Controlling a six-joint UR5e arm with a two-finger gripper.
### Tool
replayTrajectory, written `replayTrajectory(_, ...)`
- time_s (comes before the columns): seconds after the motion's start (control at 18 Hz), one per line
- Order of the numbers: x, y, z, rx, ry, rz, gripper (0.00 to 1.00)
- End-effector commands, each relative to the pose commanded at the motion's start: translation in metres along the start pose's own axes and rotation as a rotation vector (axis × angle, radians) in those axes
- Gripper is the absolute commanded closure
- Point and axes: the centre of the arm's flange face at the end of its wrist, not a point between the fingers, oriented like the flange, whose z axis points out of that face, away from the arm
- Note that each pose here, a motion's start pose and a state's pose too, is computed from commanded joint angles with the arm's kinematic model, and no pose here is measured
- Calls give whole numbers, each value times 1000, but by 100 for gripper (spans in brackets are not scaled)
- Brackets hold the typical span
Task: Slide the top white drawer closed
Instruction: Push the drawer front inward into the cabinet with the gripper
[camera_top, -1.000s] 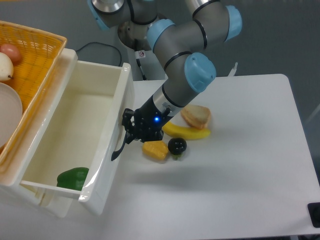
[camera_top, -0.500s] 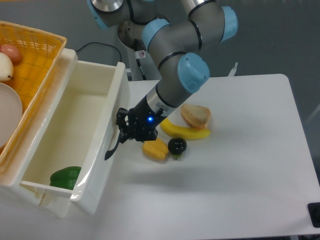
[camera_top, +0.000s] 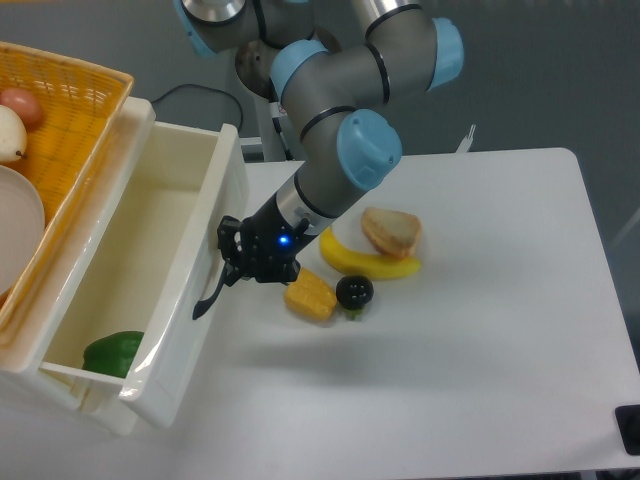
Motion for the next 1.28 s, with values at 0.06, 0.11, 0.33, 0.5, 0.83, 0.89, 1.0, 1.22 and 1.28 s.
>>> replayTrajectory(0.06,4,-1,3,-5,3,7,88)
replayTrajectory(0.11,5,-1,5,-8,4,7,88)
replayTrajectory(0.33,16,-1,19,-28,17,12,88)
replayTrajectory(0.5,21,-2,22,-33,20,6,87)
replayTrajectory(0.83,35,-5,32,-47,27,12,87)
replayTrajectory(0.89,35,-4,31,-47,27,10,87)
replayTrajectory(1.0,37,-4,31,-46,26,14,87)
replayTrajectory(1.22,44,-5,37,-54,33,19,87)
replayTrajectory(1.28,44,-5,37,-54,33,19,87)
